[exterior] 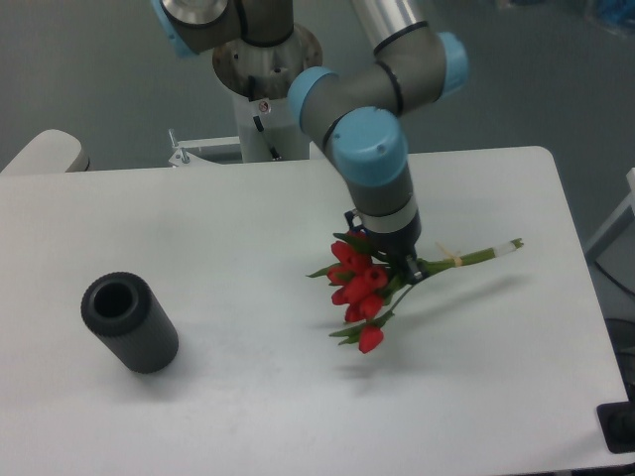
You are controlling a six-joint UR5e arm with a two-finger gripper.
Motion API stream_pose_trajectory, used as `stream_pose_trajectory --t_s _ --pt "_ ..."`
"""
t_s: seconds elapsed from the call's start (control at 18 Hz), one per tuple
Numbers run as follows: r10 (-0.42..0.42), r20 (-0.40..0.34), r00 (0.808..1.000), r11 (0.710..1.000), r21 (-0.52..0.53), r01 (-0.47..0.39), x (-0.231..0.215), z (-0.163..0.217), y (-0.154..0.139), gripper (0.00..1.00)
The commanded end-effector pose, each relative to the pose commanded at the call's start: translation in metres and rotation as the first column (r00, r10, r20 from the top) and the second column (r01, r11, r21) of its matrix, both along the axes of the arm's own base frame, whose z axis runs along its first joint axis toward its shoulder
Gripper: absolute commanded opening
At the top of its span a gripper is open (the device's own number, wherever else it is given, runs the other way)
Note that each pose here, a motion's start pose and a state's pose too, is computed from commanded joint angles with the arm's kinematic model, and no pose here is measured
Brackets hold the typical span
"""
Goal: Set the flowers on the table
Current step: 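Tilt the bouquet horizontal and lower it onto the table surface, then open the gripper to release the tulips on the table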
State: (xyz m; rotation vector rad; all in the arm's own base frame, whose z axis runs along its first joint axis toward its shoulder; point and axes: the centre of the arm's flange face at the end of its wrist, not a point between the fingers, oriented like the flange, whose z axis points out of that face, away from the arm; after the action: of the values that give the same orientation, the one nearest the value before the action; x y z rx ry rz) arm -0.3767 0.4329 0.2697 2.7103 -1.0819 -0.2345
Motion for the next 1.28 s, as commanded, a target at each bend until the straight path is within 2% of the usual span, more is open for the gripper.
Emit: stream_pose_trajectory --t_s 0.17,0.5,0.67,0.83,1.0,1.11,1.28 --pt "0.006 0.021 1.0 1.0 -0.019 -0.006 0.014 -0.011 -0.009 0.21" --pt "-0.027 0.055 0.998 0.999 -0.042 0.029 0.046 -0.03 -0.002 0.26" --pt "-0.032 0.055 0.998 0.999 -0.04 0.034 0.046 -0.031 -0.002 0.46" --pt "-0.04 0.012 0.999 0.999 -0.007 0.04 0.04 -0.025 0.001 0.76" --pt "-0.043 -0.002 0.999 0.999 0.004 0.043 0.035 -0.02 0.005 0.88" --pt "-0.043 -0.033 0.999 0.999 0.031 0.044 0.026 -0.003 0.014 0.96" --pt "-0.056 -0.079 0.995 0.992 0.107 0.065 0.014 0.034 0.045 0.99"
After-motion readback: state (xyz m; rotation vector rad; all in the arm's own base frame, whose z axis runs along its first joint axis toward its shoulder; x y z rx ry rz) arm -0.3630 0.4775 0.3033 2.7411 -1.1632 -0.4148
